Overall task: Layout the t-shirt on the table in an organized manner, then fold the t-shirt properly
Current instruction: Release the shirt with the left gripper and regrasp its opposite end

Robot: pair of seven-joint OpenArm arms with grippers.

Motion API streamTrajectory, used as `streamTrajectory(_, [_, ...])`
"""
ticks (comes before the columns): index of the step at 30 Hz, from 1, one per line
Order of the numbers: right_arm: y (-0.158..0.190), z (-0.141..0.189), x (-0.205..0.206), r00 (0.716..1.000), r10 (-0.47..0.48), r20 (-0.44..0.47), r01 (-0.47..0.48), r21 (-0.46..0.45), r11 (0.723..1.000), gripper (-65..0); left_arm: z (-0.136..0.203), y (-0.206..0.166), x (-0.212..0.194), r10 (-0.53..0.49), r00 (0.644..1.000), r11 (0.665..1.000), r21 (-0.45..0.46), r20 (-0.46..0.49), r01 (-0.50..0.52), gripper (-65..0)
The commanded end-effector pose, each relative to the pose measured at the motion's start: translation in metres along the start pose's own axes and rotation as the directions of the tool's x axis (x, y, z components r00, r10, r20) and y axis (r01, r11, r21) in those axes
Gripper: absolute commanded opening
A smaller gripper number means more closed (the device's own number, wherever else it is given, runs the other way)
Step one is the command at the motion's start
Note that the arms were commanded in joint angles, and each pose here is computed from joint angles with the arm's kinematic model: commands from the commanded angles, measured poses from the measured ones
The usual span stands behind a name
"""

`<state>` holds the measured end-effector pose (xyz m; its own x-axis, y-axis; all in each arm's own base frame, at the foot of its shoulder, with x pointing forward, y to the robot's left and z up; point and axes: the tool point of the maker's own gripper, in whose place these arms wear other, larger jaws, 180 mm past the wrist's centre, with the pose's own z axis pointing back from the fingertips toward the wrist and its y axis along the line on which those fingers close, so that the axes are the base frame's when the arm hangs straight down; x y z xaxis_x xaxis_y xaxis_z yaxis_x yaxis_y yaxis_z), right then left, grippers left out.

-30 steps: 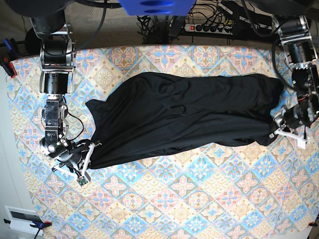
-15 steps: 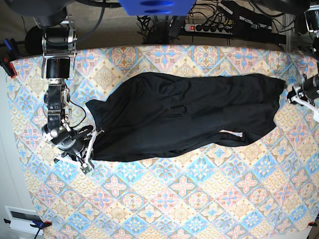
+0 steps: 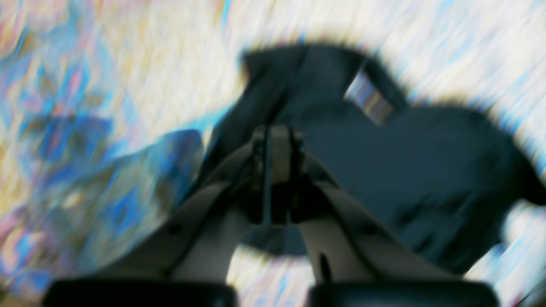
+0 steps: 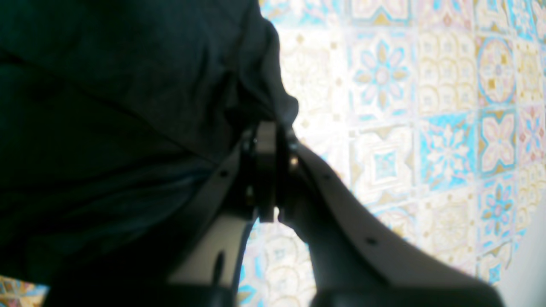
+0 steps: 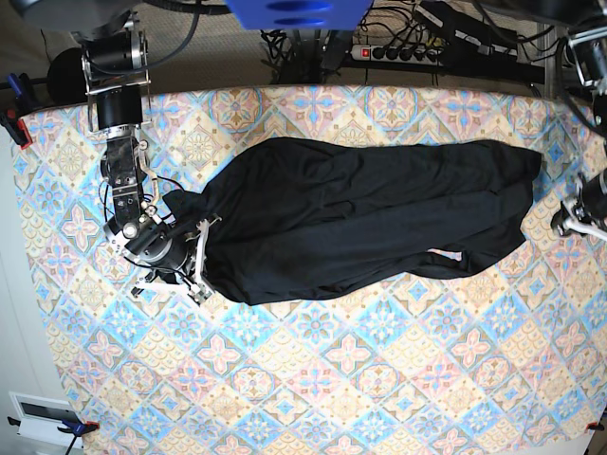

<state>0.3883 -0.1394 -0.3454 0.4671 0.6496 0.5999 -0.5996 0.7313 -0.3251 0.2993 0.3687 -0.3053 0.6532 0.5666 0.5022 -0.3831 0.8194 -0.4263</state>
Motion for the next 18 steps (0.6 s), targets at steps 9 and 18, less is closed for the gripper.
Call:
streamTrajectory(9, [-0.013, 0.006, 0.018, 0.999, 0.006, 0.053, -0.005, -0.03, 1.0, -65.0, -0.08, -0.04, 0.003, 0.214, 0.975, 0.971, -0.091, -0.066, -0.219, -36.4])
streamTrajectory(18, [-0.011, 0.006, 0.018, 0.999, 0.008, 0.052, -0.006, -0.027, 1.0, -65.0, -0.128, -0.095, -0.008, 0.201, 0.978, 0.974, -0.093, -0.051, -0.205, -34.0])
